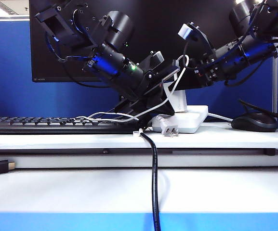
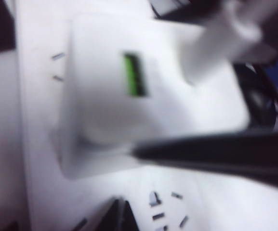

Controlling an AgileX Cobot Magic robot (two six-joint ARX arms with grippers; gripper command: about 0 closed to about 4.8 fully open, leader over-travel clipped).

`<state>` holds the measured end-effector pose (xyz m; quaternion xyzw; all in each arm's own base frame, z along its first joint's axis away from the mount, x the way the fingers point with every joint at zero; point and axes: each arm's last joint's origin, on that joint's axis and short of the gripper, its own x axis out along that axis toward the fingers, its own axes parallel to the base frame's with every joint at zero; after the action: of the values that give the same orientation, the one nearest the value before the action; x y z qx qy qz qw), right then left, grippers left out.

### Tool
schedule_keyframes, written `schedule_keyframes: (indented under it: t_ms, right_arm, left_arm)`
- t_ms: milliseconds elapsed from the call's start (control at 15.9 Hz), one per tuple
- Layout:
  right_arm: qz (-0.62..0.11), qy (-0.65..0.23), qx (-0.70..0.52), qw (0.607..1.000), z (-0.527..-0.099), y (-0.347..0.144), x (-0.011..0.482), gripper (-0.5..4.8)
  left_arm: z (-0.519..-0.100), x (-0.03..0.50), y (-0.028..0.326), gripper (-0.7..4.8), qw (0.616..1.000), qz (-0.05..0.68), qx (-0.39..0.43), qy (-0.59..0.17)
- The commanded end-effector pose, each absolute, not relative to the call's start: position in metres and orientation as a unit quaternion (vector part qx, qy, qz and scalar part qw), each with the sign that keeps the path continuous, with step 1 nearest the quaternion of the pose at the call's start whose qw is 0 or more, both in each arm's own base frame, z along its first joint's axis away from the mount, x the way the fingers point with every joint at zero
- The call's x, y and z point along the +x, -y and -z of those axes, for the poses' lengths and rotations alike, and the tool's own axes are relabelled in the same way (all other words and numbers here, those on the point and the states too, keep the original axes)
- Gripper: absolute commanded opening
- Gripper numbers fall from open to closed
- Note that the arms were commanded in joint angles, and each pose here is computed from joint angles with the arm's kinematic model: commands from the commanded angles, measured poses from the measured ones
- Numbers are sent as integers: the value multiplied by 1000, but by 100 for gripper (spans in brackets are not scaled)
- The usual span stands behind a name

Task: Unplug the white charger from the socket, then place it next to the socket.

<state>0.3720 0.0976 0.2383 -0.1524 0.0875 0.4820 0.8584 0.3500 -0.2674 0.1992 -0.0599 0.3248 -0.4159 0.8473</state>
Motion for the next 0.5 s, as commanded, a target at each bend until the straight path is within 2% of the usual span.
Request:
schedule_keyframes:
  t_ms: [63,251,377,502]
  right_arm:
    - [-474,-2,-173,863,-265,-98,374,-1]
    - [-474,-1,-173,863,-265,-98,374,-1]
    - [-474,-2,-173,863,-265,-98,374,-2]
    - [-475,-2,-172,863,-265,-98,374,-2]
  left_arm:
    - [-186,344,271,-5,837,437,-1,-330]
    - [-185,344,271,-5,838,429,-12,-337]
    - [-183,346,269,-5,851,346,-102,-383]
    - [-182,346,268,-5,840,301,-178,-416]
